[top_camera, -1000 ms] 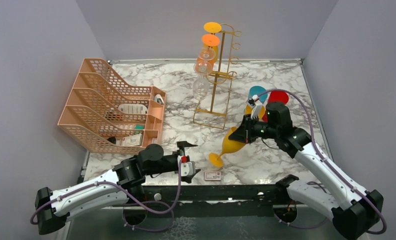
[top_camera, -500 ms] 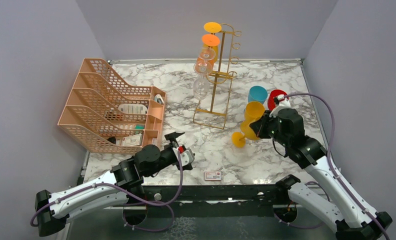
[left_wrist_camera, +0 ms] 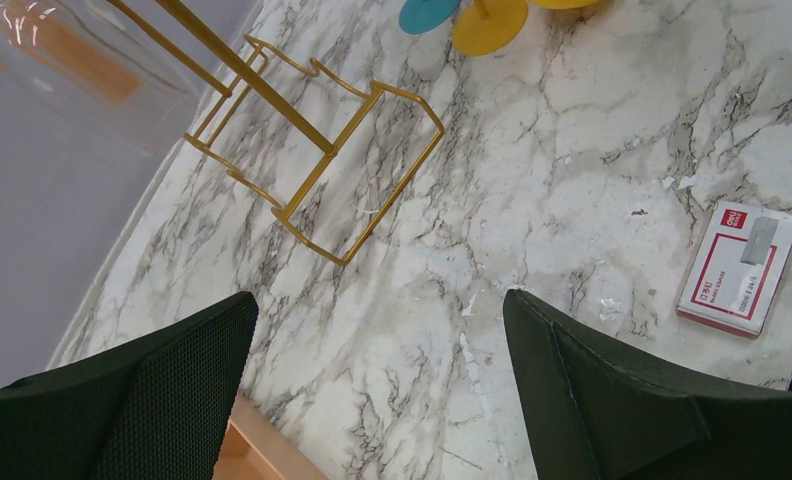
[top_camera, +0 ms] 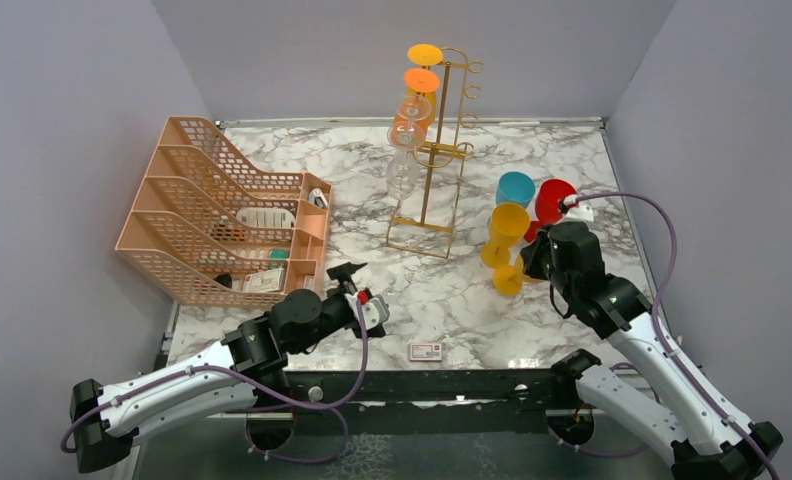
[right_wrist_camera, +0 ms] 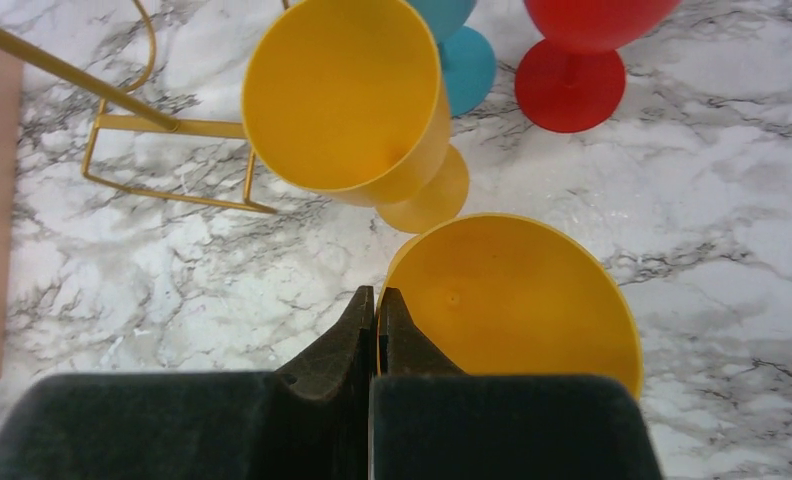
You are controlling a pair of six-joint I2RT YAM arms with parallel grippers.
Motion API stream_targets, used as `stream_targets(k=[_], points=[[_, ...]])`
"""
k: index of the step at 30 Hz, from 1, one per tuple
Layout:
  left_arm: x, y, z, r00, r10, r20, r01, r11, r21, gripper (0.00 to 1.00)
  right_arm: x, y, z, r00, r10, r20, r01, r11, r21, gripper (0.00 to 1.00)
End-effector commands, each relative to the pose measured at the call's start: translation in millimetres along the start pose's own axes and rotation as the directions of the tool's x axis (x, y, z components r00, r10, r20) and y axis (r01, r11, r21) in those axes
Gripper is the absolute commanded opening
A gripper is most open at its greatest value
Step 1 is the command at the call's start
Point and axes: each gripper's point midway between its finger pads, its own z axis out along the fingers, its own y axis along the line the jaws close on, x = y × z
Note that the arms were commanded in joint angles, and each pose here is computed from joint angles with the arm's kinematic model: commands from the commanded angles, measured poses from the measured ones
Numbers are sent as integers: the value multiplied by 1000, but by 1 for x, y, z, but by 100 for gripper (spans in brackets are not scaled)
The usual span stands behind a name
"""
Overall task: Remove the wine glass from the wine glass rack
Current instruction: Place the wine glass at the center of the board.
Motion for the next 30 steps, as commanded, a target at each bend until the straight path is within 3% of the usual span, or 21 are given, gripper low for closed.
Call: stream_targets(k=[1, 16, 30], points=[[3, 4, 0, 1000, -1, -7, 1, 1000, -25, 99, -3, -28, 2, 999, -26, 38, 20, 989, 149, 1], [2, 8, -3, 1000, 1, -7, -1, 999, -44, 99, -28, -47, 36, 995, -31, 95, -3, 942, 336, 1], [6, 9, -3, 1000, 8, -25, -10, 999, -44, 99, -34, -40, 58, 997, -71, 5, 67, 961, 267, 1]])
